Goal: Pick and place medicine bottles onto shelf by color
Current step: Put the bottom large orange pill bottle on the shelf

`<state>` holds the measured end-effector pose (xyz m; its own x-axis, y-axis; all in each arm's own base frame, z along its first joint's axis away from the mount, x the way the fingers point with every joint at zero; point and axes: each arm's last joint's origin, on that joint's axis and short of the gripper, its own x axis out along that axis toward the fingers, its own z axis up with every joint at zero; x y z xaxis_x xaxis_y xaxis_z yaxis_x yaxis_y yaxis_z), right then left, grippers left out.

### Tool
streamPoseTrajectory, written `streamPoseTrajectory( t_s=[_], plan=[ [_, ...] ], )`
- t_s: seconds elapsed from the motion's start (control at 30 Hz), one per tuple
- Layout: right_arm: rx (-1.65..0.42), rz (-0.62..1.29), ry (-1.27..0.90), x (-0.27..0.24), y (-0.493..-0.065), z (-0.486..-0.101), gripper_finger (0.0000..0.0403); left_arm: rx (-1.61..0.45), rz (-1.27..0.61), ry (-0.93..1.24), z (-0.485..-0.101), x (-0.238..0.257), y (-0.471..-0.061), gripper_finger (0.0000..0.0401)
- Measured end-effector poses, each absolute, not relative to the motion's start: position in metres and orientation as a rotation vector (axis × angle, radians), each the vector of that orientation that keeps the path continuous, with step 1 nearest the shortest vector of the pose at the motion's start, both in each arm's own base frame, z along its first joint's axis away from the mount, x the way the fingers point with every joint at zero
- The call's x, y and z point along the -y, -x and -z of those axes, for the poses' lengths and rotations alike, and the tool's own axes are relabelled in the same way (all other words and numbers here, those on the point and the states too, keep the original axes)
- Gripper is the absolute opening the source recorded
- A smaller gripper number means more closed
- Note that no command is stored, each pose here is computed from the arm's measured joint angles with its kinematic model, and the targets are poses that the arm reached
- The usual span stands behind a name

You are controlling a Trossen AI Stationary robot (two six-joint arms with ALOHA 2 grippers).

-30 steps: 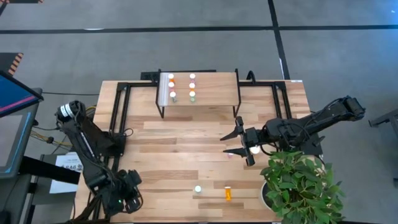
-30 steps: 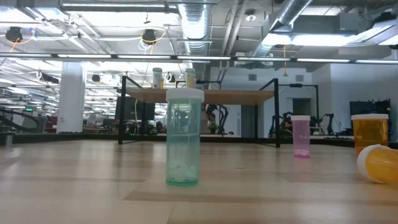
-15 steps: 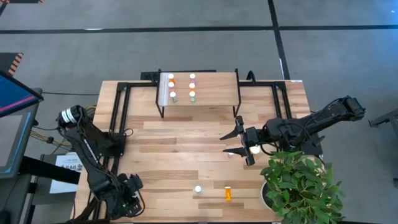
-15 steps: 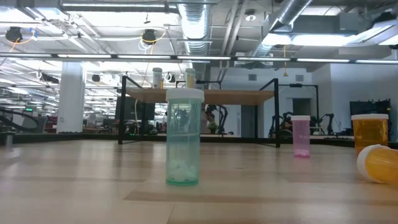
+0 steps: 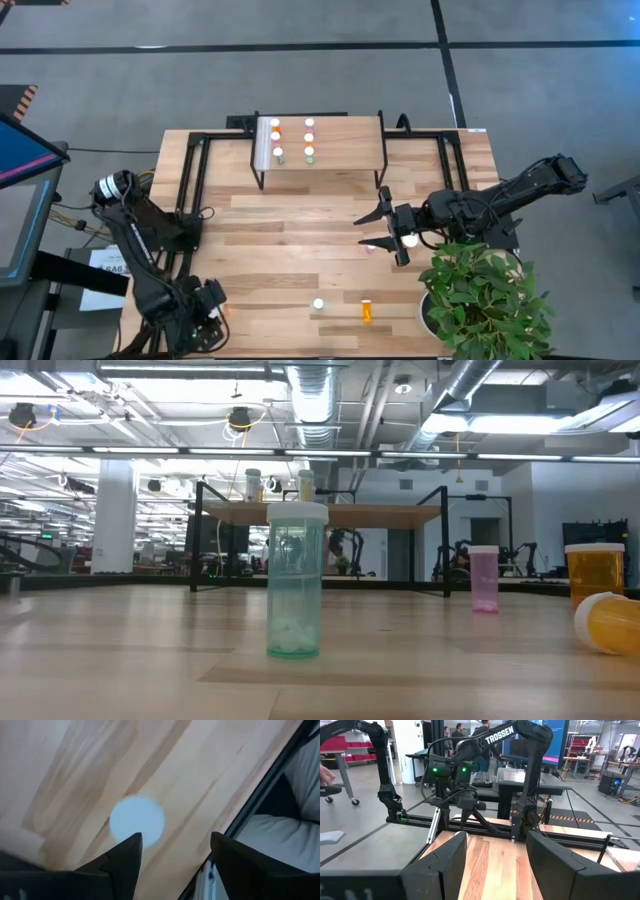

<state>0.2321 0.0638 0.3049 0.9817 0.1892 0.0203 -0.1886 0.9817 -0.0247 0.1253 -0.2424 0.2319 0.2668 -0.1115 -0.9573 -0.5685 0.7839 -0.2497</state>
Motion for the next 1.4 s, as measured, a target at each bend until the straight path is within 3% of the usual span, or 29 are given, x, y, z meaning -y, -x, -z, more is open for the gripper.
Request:
streamPoseTrajectory(
  t_s=[0.27,0.73,1.17,1.4],
  plan=[
    [0.008,-0.19,0.025,-0.064,-0.232,-0.303,0.023,-1.358,-0.405,0.678,-0.212,0.267,-0.097,0.0223],
    [0.021,-0.19,0.02,-0.064,-0.232,-0.305,0.023,-1.253,-0.487,0.344,-0.138,0.288,-0.103,0.0222],
    [0.022,-0.19,0.024,-0.064,-0.232,-0.305,0.023,-0.898,-0.572,0.253,-0.128,0.277,-0.109,0.0222],
    [0.021,-0.191,0.023,-0.064,-0.232,-0.305,0.023,-0.898,-0.577,0.25,-0.124,0.273,-0.108,0.0206]
  ],
)
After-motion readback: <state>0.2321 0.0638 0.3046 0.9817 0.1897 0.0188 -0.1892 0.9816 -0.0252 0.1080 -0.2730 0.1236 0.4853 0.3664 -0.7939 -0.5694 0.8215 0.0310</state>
